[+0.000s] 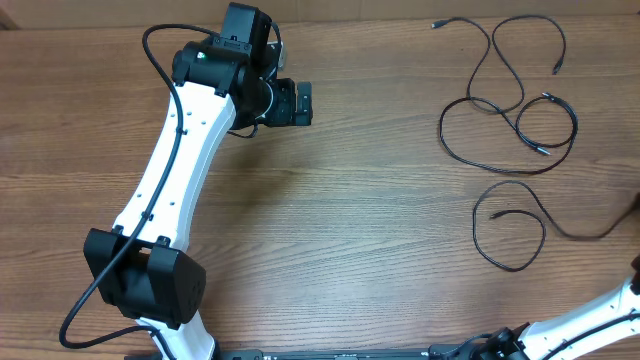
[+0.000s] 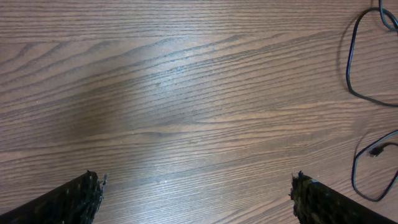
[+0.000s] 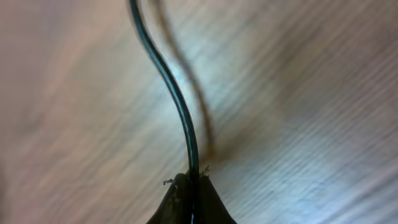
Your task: Untangle cables
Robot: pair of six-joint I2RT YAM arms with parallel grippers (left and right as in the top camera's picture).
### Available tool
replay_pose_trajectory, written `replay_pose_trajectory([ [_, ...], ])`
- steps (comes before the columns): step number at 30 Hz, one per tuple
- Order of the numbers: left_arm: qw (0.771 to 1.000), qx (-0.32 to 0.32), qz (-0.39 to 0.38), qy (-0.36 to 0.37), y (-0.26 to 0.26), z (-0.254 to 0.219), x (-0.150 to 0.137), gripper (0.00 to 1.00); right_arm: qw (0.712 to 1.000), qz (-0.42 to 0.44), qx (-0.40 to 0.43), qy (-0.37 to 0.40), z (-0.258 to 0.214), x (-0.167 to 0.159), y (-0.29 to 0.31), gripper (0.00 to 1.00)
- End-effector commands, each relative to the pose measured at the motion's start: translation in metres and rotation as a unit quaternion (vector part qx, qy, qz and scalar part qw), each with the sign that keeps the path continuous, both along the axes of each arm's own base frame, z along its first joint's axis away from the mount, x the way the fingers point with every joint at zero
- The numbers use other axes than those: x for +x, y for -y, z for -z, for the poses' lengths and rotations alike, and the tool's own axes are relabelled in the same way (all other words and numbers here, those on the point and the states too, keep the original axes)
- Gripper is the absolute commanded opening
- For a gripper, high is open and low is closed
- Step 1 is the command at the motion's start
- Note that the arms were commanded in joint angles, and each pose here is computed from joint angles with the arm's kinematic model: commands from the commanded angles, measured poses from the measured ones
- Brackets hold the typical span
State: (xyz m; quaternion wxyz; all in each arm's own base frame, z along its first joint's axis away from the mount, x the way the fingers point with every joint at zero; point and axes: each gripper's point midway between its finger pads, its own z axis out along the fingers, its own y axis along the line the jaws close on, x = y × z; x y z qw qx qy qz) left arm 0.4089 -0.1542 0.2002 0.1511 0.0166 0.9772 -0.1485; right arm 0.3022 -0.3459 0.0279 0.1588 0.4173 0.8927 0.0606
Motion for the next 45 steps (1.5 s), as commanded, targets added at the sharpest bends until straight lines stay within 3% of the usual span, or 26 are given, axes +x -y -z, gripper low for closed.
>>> replay_pose_trajectory([
  [1, 1.000, -0.002, -0.004, 0.014, 0.000, -0.010, 0.003, 1.00, 0.981, -0.082, -0.025, 0.176, -0.105, 0.047, -0.014, 0.04],
  [7, 1.000, -0.002, -0.004, 0.014, 0.000, -0.010, 0.003, 1.00, 0.944, -0.193, -0.041, 0.264, -0.158, 0.056, -0.050, 0.04],
  [13, 1.000, -0.003, -0.004, 0.014, 0.000, -0.010, 0.003, 0.99, 0.915, -0.298, -0.032, 0.269, -0.157, 0.043, -0.084, 0.04],
  [16, 1.000, -0.002, -0.004, 0.014, 0.000, -0.009, 0.003, 1.00, 0.916, -0.299, -0.027, 0.267, -0.156, 0.041, -0.087, 0.04],
  [22, 1.000, -0.001, 0.000, 0.015, 0.000, -0.010, 0.003, 1.00, 0.950, -0.220, -0.002, 0.222, -0.146, 0.035, -0.074, 0.04],
  [28, 1.000, -0.001, 0.000, 0.016, 0.000, -0.010, 0.004, 1.00, 0.996, -0.040, -0.022, 0.078, -0.117, 0.002, -0.032, 0.04],
  [33, 1.000, -0.001, 0.000, 0.016, 0.000, -0.010, 0.004, 1.00, 0.994, 0.101, -0.022, 0.039, -0.112, -0.012, -0.012, 0.04],
  [34, 1.000, -0.001, 0.000, 0.016, 0.000, -0.010, 0.004, 1.00, 0.992, 0.120, -0.018, 0.045, -0.113, -0.011, -0.011, 0.07],
  [36, 1.000, -0.001, 0.000, 0.016, 0.000, -0.010, 0.003, 1.00, 0.989, 0.137, -0.013, 0.056, -0.115, -0.007, -0.009, 0.33],
  [39, 1.000, -0.001, -0.001, 0.016, 0.000, -0.010, 0.003, 0.99, 0.989, 0.129, -0.022, 0.070, -0.118, 0.002, -0.007, 0.51],
  [40, 1.000, -0.001, -0.001, 0.016, 0.000, -0.010, 0.003, 1.00, 0.989, 0.124, -0.028, 0.075, -0.118, 0.006, -0.006, 0.55],
  [45, 1.000, -0.003, -0.001, 0.019, 0.000, -0.010, 0.005, 1.00, 0.993, 0.039, -0.072, 0.089, -0.110, 0.035, -0.011, 0.55],
])
